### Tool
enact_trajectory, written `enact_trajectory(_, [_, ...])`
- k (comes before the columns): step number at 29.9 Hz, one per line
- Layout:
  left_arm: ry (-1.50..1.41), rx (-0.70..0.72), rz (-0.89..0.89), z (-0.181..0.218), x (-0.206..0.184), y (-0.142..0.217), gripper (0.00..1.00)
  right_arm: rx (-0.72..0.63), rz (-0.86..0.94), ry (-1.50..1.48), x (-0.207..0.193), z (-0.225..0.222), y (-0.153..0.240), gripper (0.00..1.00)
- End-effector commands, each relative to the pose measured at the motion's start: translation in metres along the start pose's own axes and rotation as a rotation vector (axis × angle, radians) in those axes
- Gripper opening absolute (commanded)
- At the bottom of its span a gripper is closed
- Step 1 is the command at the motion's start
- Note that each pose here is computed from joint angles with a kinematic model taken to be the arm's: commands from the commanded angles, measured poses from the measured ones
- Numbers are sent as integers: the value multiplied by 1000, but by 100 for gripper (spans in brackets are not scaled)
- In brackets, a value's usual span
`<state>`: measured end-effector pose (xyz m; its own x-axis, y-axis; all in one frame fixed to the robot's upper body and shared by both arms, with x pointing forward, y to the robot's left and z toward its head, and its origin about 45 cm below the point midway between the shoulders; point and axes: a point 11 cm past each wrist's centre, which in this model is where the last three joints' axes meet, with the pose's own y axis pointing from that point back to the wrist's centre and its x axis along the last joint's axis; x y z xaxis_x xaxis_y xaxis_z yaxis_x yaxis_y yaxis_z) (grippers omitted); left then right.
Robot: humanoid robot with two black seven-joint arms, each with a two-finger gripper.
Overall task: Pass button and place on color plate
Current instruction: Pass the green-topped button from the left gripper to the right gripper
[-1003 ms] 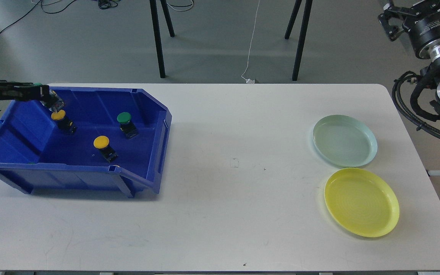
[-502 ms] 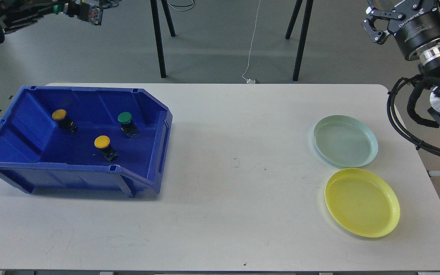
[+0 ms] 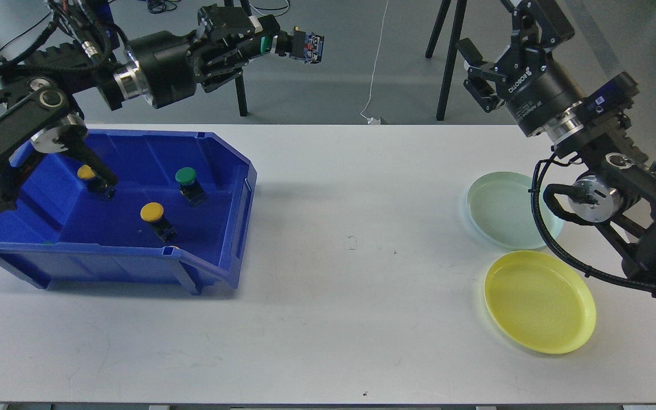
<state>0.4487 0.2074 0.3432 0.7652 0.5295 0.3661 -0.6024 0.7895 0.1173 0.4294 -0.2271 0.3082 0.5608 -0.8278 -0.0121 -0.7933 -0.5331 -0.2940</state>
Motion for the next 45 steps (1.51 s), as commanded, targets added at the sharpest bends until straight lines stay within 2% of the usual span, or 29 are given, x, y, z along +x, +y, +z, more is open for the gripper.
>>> enact_trajectory(1, [42,6,-23,-10,-15,-16,29,-10,-59,91,-36,19,-5,94])
enact_trajectory(8, [75,4,-48,-17,-31,-31,29,-28,-102,277,-66,41,-8,92])
enact_trajectory(17, [75,11,-52,-18,-33,-31,29,-38,-97,264,-88,58,-22,89])
enact_trajectory(30, [73,22,-59,-19,-35,-30,29,-40,-104,272,-95,62,-37,74])
enact_trajectory(41, [68,16,-68,-16,-37,-29,30,-59,-82,273,-97,72,-45,73])
enact_trajectory(45, [68,12,-73,-15,-39,-30,30,-58,-83,272,-100,73,-46,69])
